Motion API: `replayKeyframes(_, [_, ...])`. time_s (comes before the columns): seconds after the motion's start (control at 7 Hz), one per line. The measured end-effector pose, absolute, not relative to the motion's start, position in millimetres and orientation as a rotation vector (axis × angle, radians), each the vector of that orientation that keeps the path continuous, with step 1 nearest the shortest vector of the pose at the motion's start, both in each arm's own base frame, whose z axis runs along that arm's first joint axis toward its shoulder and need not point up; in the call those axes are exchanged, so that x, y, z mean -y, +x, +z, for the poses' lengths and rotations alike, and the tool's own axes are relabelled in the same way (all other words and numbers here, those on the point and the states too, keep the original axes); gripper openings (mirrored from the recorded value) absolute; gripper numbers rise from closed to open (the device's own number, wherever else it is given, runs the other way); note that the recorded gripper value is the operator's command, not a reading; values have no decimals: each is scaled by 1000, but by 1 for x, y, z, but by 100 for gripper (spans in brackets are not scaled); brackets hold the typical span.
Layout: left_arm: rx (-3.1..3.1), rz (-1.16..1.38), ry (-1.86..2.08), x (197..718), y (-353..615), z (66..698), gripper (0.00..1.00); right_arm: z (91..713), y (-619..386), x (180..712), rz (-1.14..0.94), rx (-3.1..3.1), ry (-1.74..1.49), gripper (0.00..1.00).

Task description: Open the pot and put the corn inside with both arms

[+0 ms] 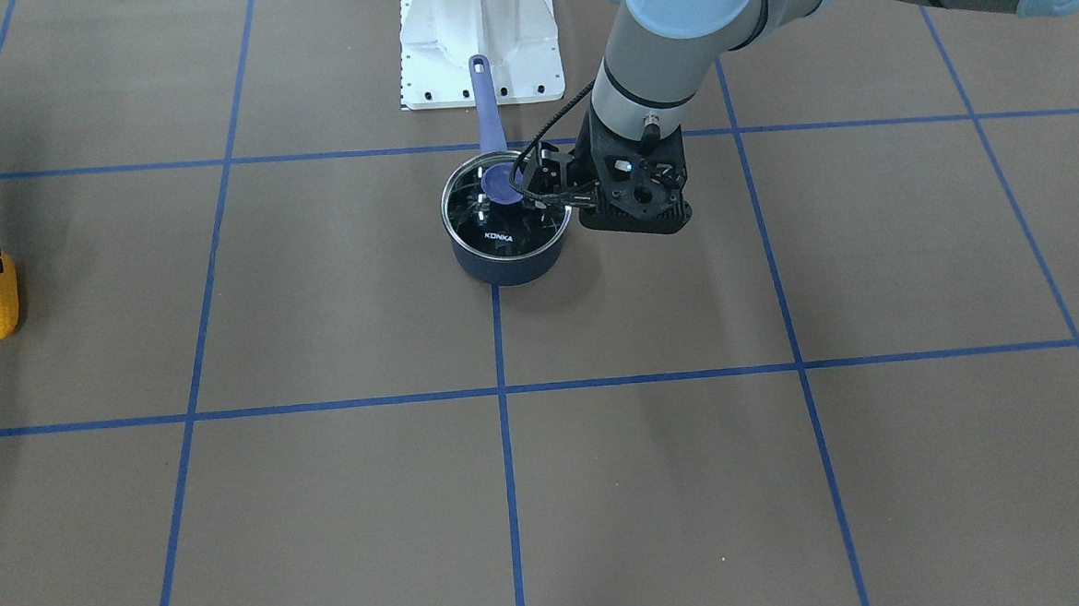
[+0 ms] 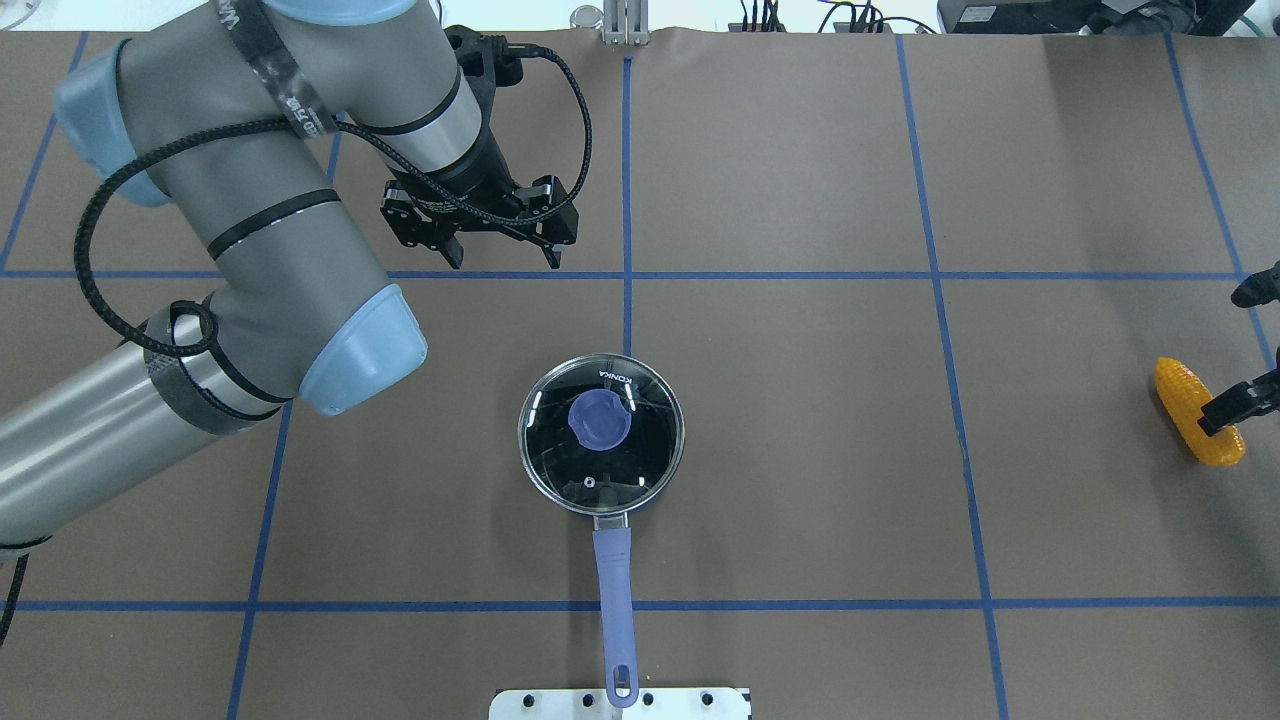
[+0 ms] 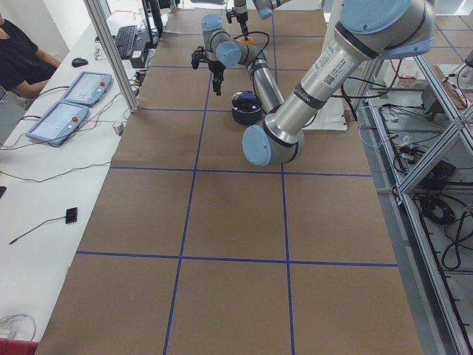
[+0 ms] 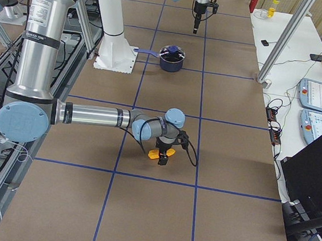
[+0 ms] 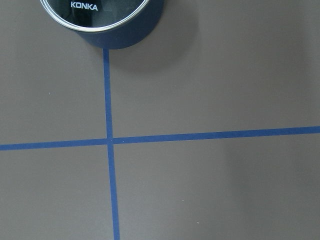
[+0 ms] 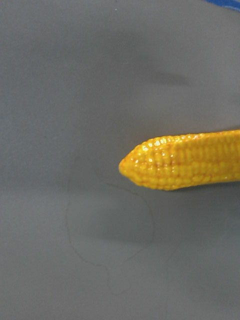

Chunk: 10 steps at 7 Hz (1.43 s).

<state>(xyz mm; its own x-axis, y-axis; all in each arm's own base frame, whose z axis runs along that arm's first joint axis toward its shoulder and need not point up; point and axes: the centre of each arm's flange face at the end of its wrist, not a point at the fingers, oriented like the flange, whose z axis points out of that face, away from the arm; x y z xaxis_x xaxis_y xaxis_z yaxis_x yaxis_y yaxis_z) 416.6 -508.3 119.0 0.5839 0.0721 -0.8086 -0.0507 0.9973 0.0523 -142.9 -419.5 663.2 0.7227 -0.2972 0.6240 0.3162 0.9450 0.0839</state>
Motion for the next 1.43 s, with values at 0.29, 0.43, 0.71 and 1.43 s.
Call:
replayKeyframes(0.29, [-942, 81, 19, 503, 423, 120, 100, 664, -154, 416, -377, 673, -30, 100])
replayKeyframes(0.43, [-941, 85, 16, 500, 426, 121, 100, 660, -159, 417, -378, 680, -29, 100])
replayKeyframes(0.71, [-942, 90, 15, 497, 429, 120, 100, 659, -169, 417, -383, 680, -38, 90])
replayKeyframes(1.43, [-927, 117, 22, 481, 448, 122, 100, 656, -190, 414, -436, 666, -40, 12])
